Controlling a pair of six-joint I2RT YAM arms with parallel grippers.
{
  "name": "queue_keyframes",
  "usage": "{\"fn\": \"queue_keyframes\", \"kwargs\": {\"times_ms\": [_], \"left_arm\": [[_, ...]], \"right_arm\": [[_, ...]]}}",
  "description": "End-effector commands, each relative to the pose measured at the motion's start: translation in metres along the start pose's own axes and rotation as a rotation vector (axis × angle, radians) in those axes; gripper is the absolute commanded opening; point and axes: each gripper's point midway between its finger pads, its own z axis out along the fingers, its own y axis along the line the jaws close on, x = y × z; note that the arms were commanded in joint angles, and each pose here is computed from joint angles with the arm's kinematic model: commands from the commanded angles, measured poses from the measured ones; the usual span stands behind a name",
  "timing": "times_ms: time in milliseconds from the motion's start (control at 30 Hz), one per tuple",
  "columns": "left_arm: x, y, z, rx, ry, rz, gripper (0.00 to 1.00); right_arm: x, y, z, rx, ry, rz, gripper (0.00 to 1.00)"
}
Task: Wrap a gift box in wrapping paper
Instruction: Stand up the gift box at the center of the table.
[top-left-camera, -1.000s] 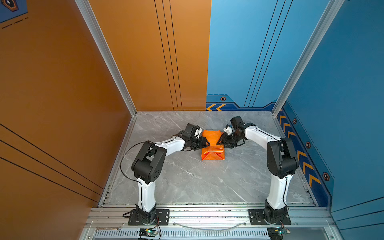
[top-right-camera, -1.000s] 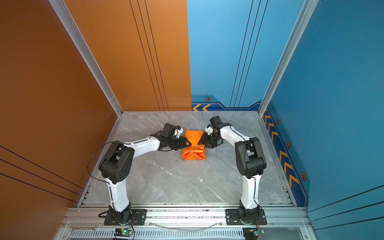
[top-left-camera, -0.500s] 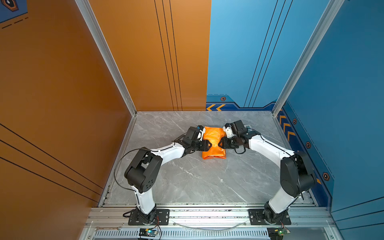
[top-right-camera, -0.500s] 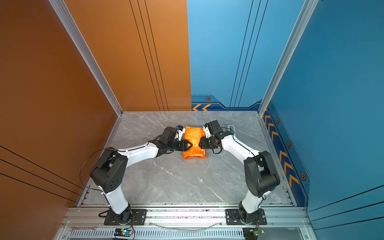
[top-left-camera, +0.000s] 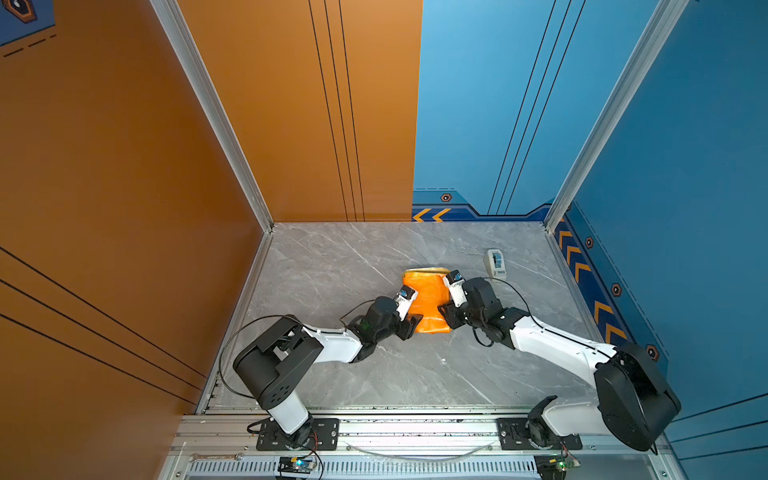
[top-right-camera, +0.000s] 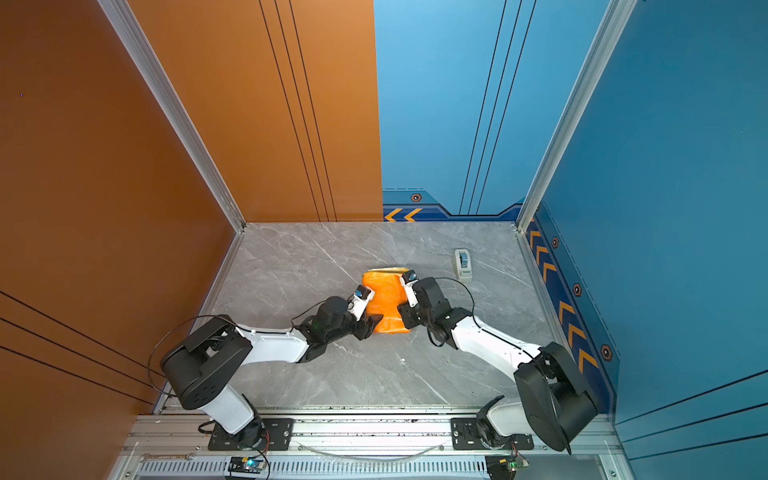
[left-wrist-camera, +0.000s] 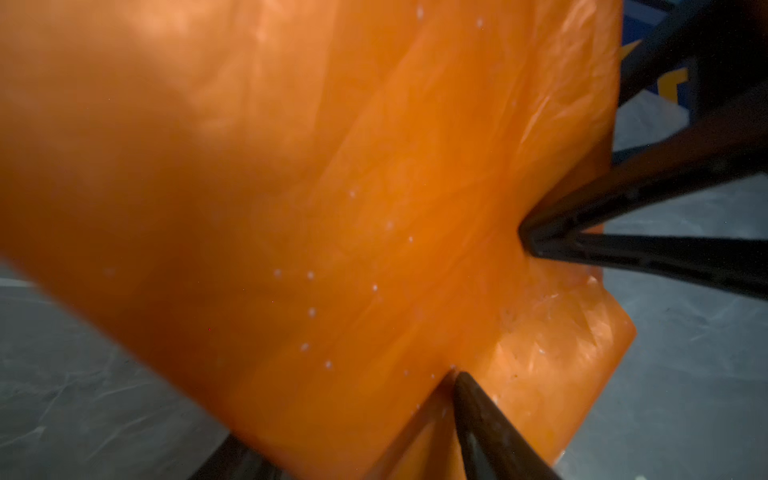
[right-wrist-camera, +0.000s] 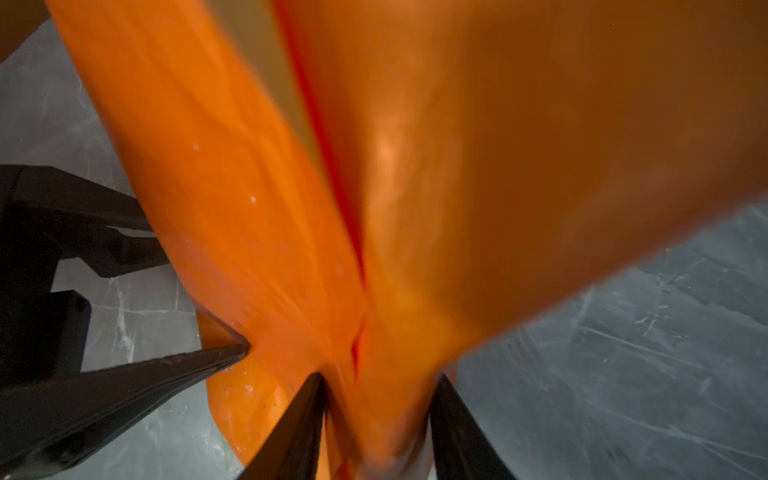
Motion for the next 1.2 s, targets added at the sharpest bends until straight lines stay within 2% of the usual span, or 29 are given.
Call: {"fn": "queue_keyframes", "kwargs": {"times_ms": [0, 133, 300, 367, 500, 633, 767, 900, 1067, 1167], "left_arm": [[-0.043, -0.022, -0.018, -0.002, -0.214, 0.12, 0.65], [-0.04, -0.018, -0.034, -0.052, -0.26, 0.116, 0.7], [-0.031, -0.006, -0.048, -0.102, -0.26, 0.081, 0.8], [-0.028, 0.0, -0.053, -0.111, -0.259, 0.051, 0.84], [-0.023, 0.003, -0.057, -0.08, -0.252, -0.005, 0.85], [-0.021, 0.0, -0.05, -0.008, -0.214, -0.041, 0.85], [-0.017, -0.002, -0.035, 0.048, -0.183, -0.072, 0.81], [-0.012, -0.007, -0.022, 0.095, -0.174, -0.094, 0.7], [0.002, -0.015, -0.018, 0.13, -0.148, -0.09, 0.56], [0.012, -0.021, -0.022, 0.125, -0.13, -0.057, 0.51]], "right_arm": [[-0.017, 0.01, -0.008, 0.005, -0.148, -0.087, 0.43], [-0.004, 0.014, -0.023, 0.016, -0.214, -0.12, 0.46], [0.01, 0.002, -0.038, 0.048, -0.24, -0.042, 0.65], [0.015, -0.002, -0.044, 0.038, -0.252, 0.012, 0.69], [0.016, -0.006, -0.056, -0.024, -0.293, 0.113, 0.71], [0.012, -0.003, -0.062, -0.069, -0.311, 0.127, 0.72], [0.005, 0.005, -0.057, -0.106, -0.312, 0.105, 0.72], [0.002, 0.014, -0.044, -0.156, -0.279, 0.095, 0.69], [0.019, 0.019, -0.032, -0.187, -0.215, 0.093, 0.59], [0.033, 0.019, -0.03, -0.191, -0.182, 0.099, 0.56]]}}
